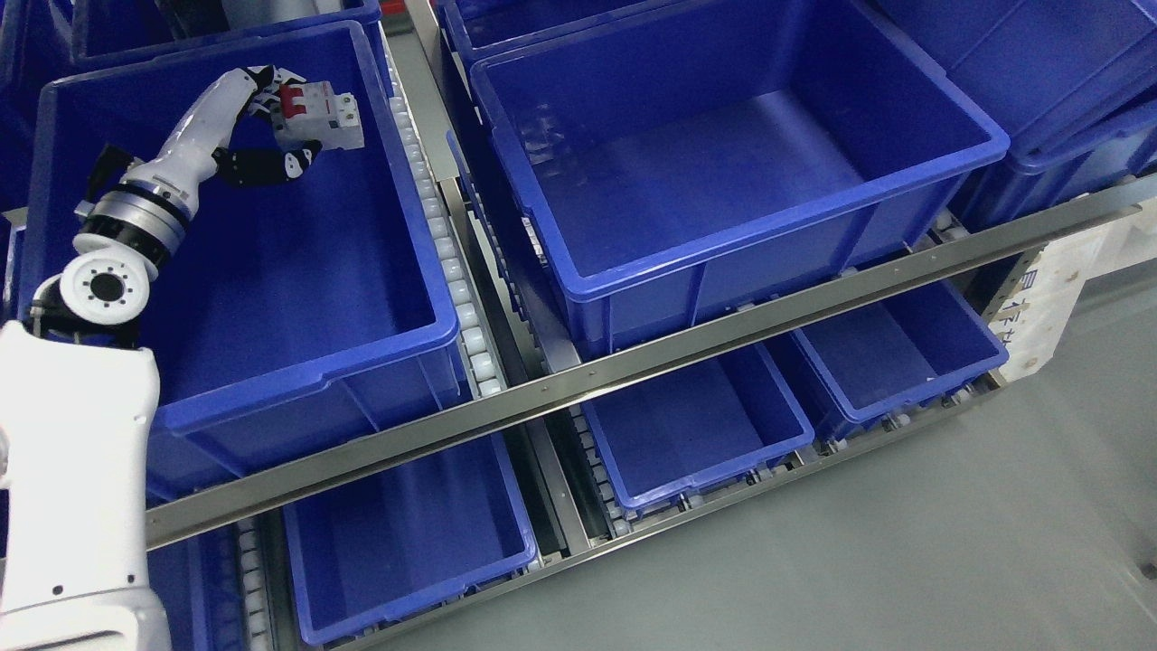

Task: Place circuit breaker on shelf
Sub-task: 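Lower the left hand with the breaker into the upper blue bin, then open the left hand to release the breaker into the bin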

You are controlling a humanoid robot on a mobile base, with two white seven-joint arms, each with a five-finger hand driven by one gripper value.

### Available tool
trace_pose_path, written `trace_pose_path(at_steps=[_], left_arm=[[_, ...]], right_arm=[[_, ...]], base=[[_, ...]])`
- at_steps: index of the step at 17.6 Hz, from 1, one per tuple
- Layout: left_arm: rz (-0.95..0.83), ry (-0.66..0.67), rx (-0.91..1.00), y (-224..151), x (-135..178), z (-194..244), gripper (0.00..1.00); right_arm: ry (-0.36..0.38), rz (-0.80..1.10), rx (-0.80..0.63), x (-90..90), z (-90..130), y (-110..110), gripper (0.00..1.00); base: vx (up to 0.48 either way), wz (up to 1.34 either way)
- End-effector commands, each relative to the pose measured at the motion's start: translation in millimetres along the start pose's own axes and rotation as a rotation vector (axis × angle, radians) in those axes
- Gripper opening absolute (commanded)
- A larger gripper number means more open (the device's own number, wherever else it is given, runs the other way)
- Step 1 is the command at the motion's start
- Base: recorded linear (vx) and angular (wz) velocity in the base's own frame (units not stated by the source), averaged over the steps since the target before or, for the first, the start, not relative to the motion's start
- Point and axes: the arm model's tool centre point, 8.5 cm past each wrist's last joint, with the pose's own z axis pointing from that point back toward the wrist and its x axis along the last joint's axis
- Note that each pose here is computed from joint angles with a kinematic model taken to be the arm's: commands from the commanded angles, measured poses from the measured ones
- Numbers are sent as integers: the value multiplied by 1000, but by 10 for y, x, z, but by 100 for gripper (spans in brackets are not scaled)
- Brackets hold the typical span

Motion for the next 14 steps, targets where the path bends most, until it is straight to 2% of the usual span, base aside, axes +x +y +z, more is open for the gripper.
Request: trace_pose_path(at_steps=[1, 4, 7, 9, 11, 14], left_arm=[[-59, 310, -376, -814, -774, -57, 15], [-58, 349, -356, -748, -832, -65, 16], [-47, 373, -332, -639, -872, -53, 25], [-46, 374, -325, -605, -875, -54, 53], [-55, 375, -305, -467, -869, -67, 58], [-62, 364, -279, -314, -813, -114, 74]], right_arm=[[33, 26, -11, -41, -10, -95, 100], [33, 28, -13, -40, -10, -96, 100], [33, 28, -12, -40, -10, -95, 100], [33, 28, -13, -40, -10, -96, 100], [33, 28, -12, -40, -10, -95, 100], [33, 28, -13, -40, -10, -96, 100]], base=[[-4, -71], [-1, -24], [-8, 6], [-7, 0], [0, 0], [0, 0]])
